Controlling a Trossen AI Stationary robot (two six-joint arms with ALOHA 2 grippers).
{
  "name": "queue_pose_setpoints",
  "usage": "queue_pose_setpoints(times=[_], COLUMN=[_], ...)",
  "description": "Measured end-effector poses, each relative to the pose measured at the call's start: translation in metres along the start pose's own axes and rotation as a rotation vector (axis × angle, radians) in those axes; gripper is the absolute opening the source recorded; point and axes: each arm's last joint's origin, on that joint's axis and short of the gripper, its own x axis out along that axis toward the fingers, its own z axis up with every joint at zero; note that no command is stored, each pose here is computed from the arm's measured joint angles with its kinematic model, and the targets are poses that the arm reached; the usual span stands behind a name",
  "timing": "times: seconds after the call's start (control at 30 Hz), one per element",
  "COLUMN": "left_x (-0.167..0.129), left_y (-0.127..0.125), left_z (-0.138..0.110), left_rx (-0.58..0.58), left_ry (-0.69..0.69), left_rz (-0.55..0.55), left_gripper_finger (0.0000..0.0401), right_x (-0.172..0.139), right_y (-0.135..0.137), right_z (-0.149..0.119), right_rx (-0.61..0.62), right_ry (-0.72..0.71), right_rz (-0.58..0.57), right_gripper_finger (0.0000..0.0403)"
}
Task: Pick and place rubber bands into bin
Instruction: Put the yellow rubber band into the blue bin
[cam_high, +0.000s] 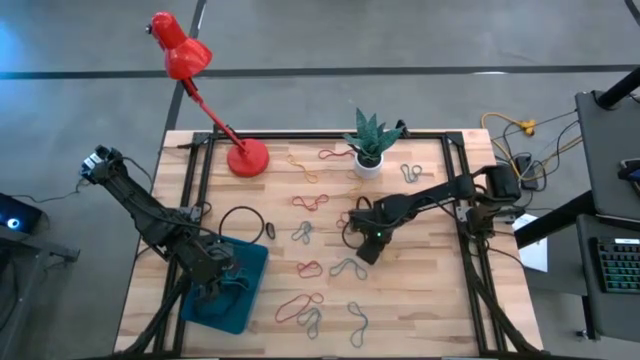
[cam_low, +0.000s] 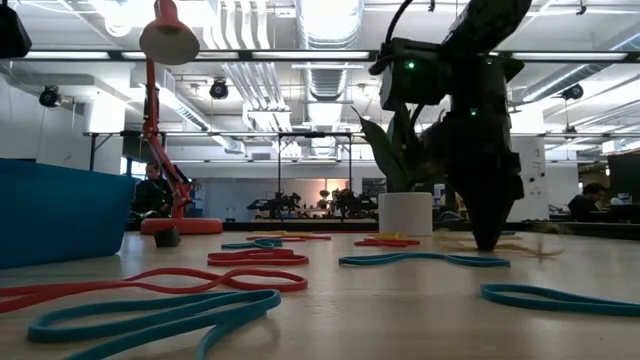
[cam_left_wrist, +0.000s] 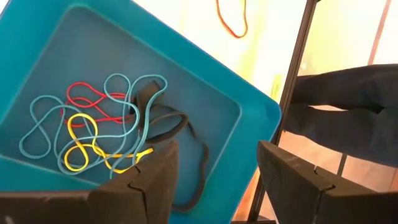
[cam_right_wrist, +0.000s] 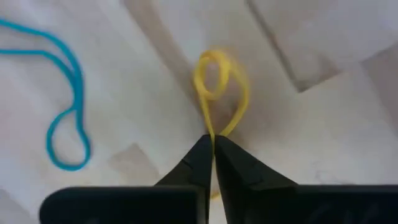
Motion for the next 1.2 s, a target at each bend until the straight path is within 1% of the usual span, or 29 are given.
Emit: queue_pose_setpoints(times=[0.07, 0.17, 0.3, 0.4, 0.47, 0.6, 0.67, 0.77, 0.87, 0.97, 1.03, 1.1, 1.2], left_x=[0.0, 0.0, 0.0, 0.0, 0.0, 0.0, 0.0, -0.003, -0.011, -0.017, -0.02, -0.022, -0.022], left_y=[0.0, 0.0, 0.0, 0.0, 0.001, 0.0, 0.0, 0.001, -0.001, -0.002, -0.004, -0.004, -0.005], left_z=[0.0, 0.0, 0.001, 0.001, 0.002, 0.003, 0.005, 0.009, 0.015, 0.019, 0.024, 0.03, 0.035], left_rx=[0.001, 0.004, 0.027, 0.03, 0.038, 0.057, 0.085, 0.137, 0.191, 0.272, 0.321, 0.354, 0.362], left_ry=[0.0, -0.001, -0.016, -0.039, -0.053, -0.088, -0.134, -0.265, -0.42, -0.54, -0.616, -0.659, -0.684], left_rz=[0.0, 0.0, 0.008, 0.021, 0.029, 0.041, 0.054, 0.132, 0.219, 0.304, 0.336, 0.354, 0.353], left_gripper_finger=[0.0201, 0.0201, 0.0201, 0.0201, 0.0201, 0.0201, 0.0201, 0.0201, 0.0201, 0.0201, 0.0201, 0.0201, 0.0201], right_x=[-0.005, -0.013, -0.048, -0.07, -0.092, -0.132, -0.149, -0.169, -0.175, -0.169, -0.164, -0.161, -0.156], right_y=[0.005, 0.019, 0.047, 0.065, 0.079, 0.097, 0.104, 0.115, 0.122, 0.129, 0.135, 0.141, 0.147], right_z=[0.002, 0.011, 0.029, 0.041, 0.048, 0.058, 0.062, 0.064, 0.069, 0.078, 0.083, 0.087, 0.093], right_rx=[-0.009, -0.048, -0.104, -0.139, -0.181, -0.233, -0.246, -0.267, -0.272, -0.274, -0.279, -0.298, -0.311], right_ry=[0.004, -0.041, -0.195, -0.29, -0.373, -0.508, -0.568, -0.644, -0.663, -0.653, -0.641, -0.614, -0.581], right_rz=[0.05, 0.173, 0.346, 0.405, 0.46, 0.512, 0.525, 0.545, 0.555, 0.553, 0.555, 0.576, 0.571], right_gripper_finger=[0.0009, 0.0008, 0.0008, 0.0008, 0.0008, 0.0008, 0.0008, 0.0008, 0.0008, 0.0008, 0.0008, 0.0008, 0.0008])
